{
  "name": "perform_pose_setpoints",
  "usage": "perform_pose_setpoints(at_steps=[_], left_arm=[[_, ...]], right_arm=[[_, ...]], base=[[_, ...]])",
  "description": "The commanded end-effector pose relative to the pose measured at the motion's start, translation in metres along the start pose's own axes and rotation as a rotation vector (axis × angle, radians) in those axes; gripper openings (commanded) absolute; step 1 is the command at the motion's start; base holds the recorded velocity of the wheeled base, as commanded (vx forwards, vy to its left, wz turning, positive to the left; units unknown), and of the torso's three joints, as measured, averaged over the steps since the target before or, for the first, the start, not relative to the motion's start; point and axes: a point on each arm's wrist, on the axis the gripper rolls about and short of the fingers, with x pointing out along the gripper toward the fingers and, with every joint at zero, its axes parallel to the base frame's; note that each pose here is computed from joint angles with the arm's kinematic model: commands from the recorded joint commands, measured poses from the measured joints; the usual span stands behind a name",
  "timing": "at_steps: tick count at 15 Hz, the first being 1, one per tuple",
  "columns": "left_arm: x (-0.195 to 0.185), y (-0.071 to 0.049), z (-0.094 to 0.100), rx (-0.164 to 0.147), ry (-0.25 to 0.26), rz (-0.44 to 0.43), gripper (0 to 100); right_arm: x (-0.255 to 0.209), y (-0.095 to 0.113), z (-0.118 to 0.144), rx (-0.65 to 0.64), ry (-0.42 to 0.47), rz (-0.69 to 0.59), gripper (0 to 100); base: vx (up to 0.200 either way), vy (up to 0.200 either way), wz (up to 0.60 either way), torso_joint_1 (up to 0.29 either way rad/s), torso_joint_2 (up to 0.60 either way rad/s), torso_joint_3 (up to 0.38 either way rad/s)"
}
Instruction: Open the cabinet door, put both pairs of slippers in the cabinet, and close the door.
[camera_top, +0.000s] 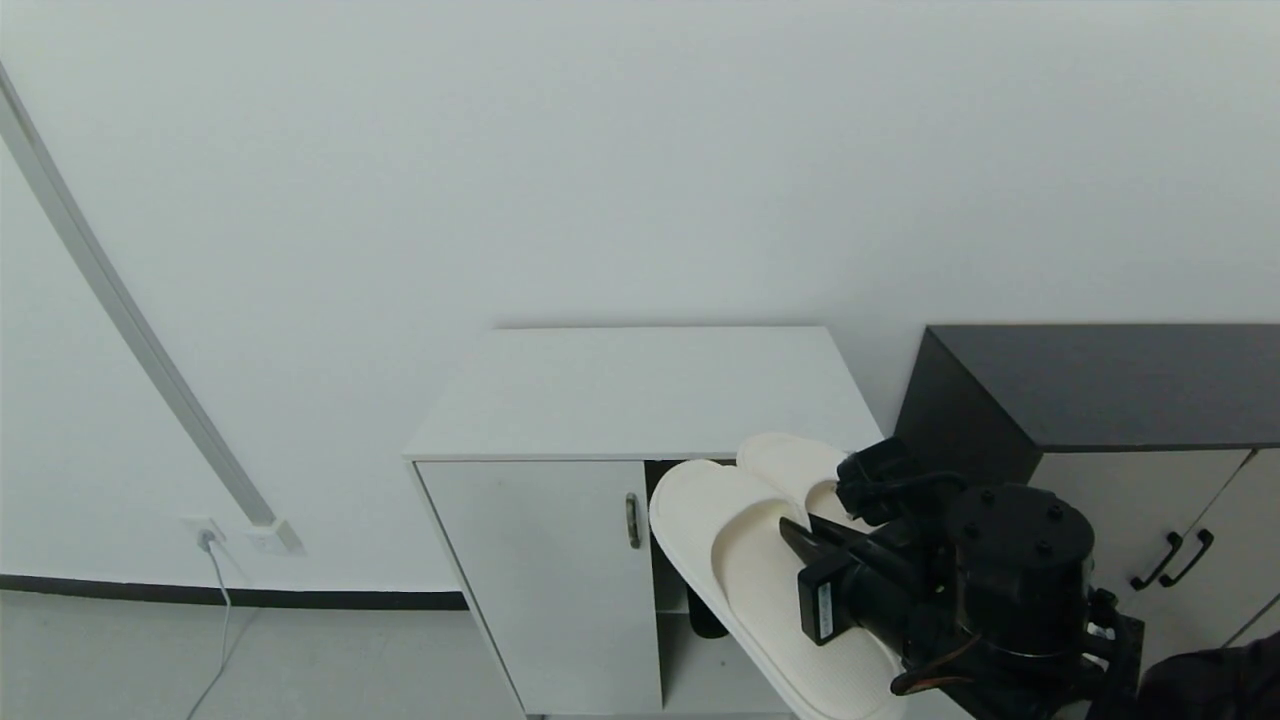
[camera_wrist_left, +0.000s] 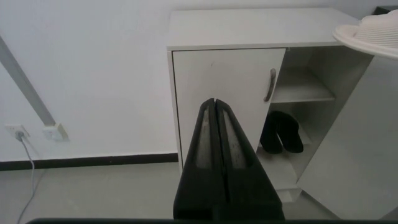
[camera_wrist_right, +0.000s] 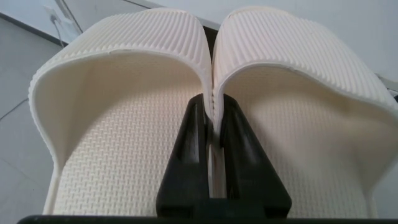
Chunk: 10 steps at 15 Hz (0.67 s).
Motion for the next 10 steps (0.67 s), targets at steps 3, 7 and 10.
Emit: perform_pose_setpoints(at_steps=[3,7,10], left_arm=[[0.0001,0.0,0.0,0.0,0.001,0.0,0],[0.0001,0.0,0.0,0.001,0.001,0.0,0],[0.0001,0.0,0.0,0.001,0.001,0.0,0]], right_arm=[[0.0006,0.0003,-0.0021,-0.003,0.007,0.002,0],[-0.0003,0.0015,-0.0022,-0.002,0.007,0.006,0],[-0.0031,0.0052,-0.0015,-0.004,0.003,0.02,0]], base=[[0.0,0.0,0.0,0.0,0.0,0.0],[0.0,0.0,0.0,0.0,0.0,0.0],[0.0,0.0,0.0,-0.059,0.13,0.076]])
